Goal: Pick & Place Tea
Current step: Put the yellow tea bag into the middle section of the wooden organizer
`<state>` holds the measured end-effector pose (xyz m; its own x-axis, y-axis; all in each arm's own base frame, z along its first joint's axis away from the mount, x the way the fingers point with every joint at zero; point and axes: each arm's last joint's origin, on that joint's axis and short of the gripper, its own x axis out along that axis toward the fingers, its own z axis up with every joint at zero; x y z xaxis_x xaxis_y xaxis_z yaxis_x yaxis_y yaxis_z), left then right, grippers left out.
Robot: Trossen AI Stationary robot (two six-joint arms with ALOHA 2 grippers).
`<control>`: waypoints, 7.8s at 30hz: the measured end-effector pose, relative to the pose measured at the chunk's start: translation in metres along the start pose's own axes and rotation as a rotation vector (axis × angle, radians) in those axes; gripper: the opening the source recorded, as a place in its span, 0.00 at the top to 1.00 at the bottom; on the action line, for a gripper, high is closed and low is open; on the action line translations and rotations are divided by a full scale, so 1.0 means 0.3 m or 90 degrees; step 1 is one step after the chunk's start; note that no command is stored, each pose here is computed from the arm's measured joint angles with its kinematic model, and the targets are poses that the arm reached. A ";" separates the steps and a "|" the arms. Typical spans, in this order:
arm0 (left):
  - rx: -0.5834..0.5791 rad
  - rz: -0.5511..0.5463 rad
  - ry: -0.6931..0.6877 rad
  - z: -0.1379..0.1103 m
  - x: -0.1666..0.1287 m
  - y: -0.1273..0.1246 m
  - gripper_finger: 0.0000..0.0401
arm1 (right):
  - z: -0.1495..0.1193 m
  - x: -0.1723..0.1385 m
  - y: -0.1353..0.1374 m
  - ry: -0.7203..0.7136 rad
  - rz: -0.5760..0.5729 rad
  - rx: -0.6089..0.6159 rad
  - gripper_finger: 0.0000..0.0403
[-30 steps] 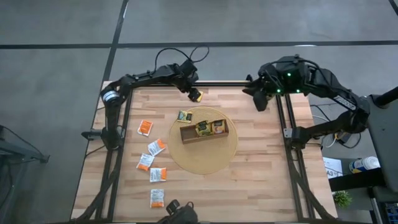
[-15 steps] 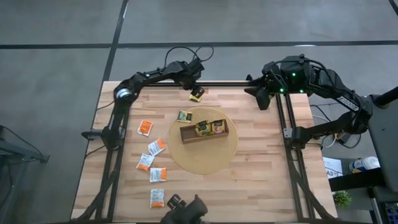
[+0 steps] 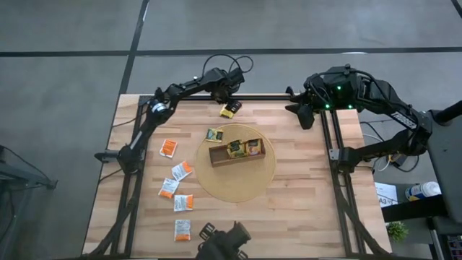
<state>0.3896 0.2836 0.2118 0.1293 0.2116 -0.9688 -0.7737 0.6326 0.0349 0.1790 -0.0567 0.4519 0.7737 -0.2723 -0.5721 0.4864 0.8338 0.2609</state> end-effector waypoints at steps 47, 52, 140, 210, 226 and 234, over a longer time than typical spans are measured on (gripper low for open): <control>-0.008 -0.095 0.006 -0.026 -0.017 -0.015 1.00 | 0.000 0.002 0.000 0.001 0.000 -0.025 0.52; -0.007 -0.171 -0.038 -0.027 -0.148 -0.009 1.00 | 0.000 0.002 0.000 0.001 0.000 -0.041 0.52; 0.109 -0.858 0.053 -0.169 -0.634 -0.143 1.00 | 0.111 0.363 0.168 0.088 0.072 -0.698 0.98; 0.358 -0.359 -0.536 -0.430 -1.088 -0.120 0.43 | 0.138 0.133 0.141 -0.067 0.122 -0.138 0.98; 0.315 -0.370 -0.593 -0.584 -1.208 -0.119 0.43 | 0.167 0.181 0.163 -0.136 0.182 -0.182 0.98; 0.291 -0.436 -0.643 -0.593 -1.182 -0.144 0.43 | 0.171 0.210 0.173 -0.135 0.210 -0.192 0.98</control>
<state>0.2670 0.0488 0.5101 0.9724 0.0841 -0.2178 -0.1114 0.9870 -0.1161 0.2738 -0.0551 0.4693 0.9475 -0.0354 -0.3178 0.0864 0.9852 0.1478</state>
